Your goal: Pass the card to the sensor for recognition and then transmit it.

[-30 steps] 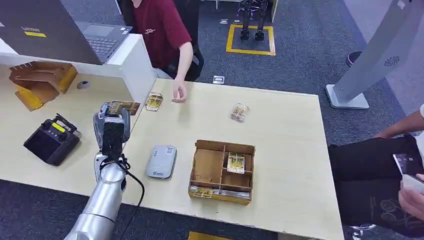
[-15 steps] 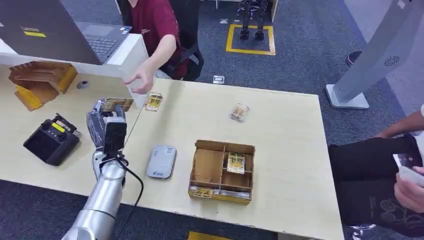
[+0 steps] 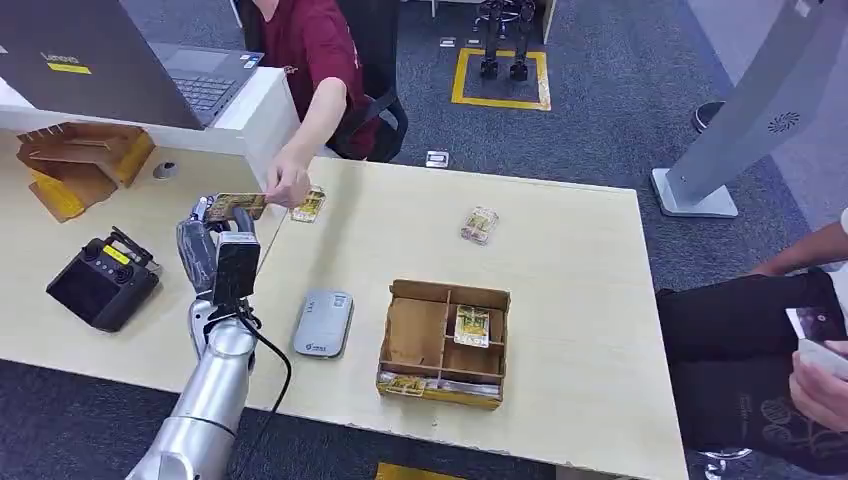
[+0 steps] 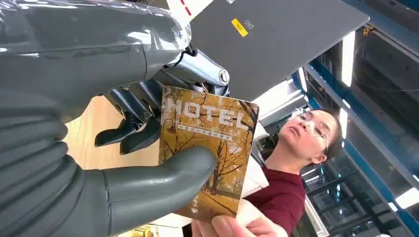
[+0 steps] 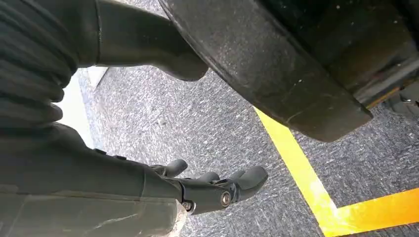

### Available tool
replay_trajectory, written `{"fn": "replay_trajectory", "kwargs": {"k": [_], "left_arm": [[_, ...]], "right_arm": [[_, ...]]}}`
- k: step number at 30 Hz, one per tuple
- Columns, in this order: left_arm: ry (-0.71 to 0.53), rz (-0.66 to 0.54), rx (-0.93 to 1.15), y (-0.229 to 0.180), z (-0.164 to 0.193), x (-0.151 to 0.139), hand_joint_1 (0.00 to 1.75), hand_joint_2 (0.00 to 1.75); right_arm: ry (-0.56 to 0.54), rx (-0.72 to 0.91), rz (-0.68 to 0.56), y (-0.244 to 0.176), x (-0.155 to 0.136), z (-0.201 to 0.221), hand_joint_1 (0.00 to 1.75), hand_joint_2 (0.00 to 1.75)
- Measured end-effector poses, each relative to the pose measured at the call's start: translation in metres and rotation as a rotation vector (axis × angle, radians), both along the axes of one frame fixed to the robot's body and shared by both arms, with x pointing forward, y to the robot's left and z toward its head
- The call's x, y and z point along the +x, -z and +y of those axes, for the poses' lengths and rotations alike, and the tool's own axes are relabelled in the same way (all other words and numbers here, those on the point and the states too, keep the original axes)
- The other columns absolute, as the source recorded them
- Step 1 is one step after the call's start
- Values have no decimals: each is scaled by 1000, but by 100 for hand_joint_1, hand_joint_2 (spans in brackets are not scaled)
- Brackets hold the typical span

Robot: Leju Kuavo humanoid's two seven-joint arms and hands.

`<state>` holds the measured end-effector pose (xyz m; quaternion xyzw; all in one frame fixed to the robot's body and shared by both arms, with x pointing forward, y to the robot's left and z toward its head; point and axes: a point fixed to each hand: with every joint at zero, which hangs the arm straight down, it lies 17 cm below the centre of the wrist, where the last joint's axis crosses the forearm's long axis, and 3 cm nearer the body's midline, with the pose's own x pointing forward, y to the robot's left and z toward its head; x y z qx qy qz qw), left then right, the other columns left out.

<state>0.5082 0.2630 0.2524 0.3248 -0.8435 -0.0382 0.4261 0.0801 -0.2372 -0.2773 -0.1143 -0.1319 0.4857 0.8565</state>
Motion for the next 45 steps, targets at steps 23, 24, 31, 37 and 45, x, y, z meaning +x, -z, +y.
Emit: {"fn": "replay_trajectory", "kwargs": {"k": [23,24,31,37,45], "left_arm": [[-85,51,-126,14,32,-1,0,175],[-96,46,-112,13,33,-3,0,175],[-180,45,-30,17,58,-16,0,175],[-301,13,80,12,102,-28,0,175],[-408,7,53,20,152,-45,0,175]], "right_arm": [[15,-15,0,0,0,-3,0,175],[16,-15,0,0,0,-3,0,175],[18,-19,7,0,-2,-4,0,175],[10,-19,8,0,-3,-4,0,175],[12,-17,7,0,-3,-3,0,175]]}}
